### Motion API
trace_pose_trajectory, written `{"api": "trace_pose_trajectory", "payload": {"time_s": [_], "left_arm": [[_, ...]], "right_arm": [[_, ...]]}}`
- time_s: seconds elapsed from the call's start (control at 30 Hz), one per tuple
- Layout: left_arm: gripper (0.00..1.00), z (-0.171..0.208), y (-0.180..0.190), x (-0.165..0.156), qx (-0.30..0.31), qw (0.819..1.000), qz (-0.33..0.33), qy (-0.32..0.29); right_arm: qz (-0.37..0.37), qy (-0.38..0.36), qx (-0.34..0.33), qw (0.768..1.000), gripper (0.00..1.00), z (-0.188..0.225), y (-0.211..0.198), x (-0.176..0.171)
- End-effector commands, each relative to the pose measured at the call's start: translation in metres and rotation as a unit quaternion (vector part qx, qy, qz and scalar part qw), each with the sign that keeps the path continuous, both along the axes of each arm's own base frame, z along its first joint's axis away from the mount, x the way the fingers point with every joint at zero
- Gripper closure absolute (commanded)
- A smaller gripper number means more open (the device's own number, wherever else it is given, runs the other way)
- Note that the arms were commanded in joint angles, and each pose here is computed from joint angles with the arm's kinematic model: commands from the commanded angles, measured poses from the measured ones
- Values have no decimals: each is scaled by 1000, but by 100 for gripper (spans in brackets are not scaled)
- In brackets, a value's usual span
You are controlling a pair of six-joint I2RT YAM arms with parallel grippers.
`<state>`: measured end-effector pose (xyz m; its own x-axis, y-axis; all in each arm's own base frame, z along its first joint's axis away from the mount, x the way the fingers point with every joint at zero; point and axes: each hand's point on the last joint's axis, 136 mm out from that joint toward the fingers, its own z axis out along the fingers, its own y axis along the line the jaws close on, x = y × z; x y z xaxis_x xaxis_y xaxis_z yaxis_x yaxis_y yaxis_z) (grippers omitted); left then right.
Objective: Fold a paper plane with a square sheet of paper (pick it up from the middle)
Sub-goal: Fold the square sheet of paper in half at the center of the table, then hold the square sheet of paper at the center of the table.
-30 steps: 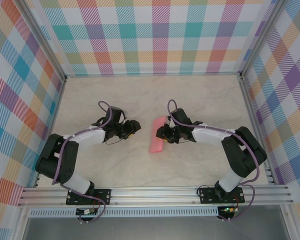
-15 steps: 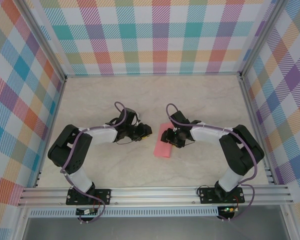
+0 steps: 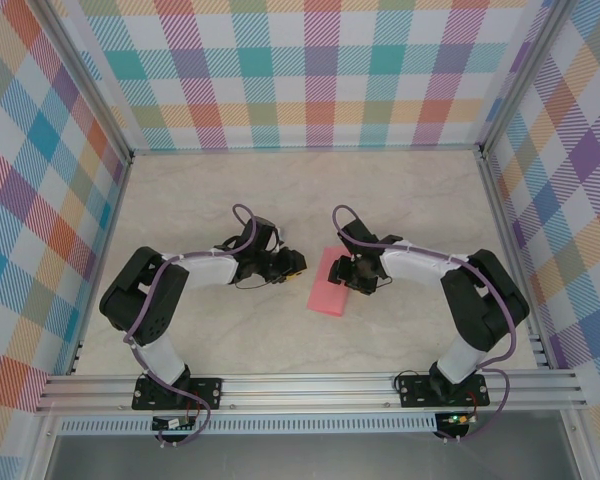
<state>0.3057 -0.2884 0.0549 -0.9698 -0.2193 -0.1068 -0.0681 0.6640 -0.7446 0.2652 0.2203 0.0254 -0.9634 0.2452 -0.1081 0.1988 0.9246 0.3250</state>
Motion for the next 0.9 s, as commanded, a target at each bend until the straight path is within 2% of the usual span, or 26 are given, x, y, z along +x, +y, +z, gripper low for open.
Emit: {"api": "trace_pose_trajectory", "payload": {"time_s": [0.0,0.13,0.87], "left_arm": [[70,4,-9,4,-1,1000,2,-9],[70,6,-8,5,7,1000,6,-16],[70,6,-25,4,-25,999,-27,-21]], "right_arm": [[-10,22,15,1000,41,-9,6,-4],[1,35,23,999,41,-15,9,-9],[6,126,-38,991,30,-54,-2,-28]]}}
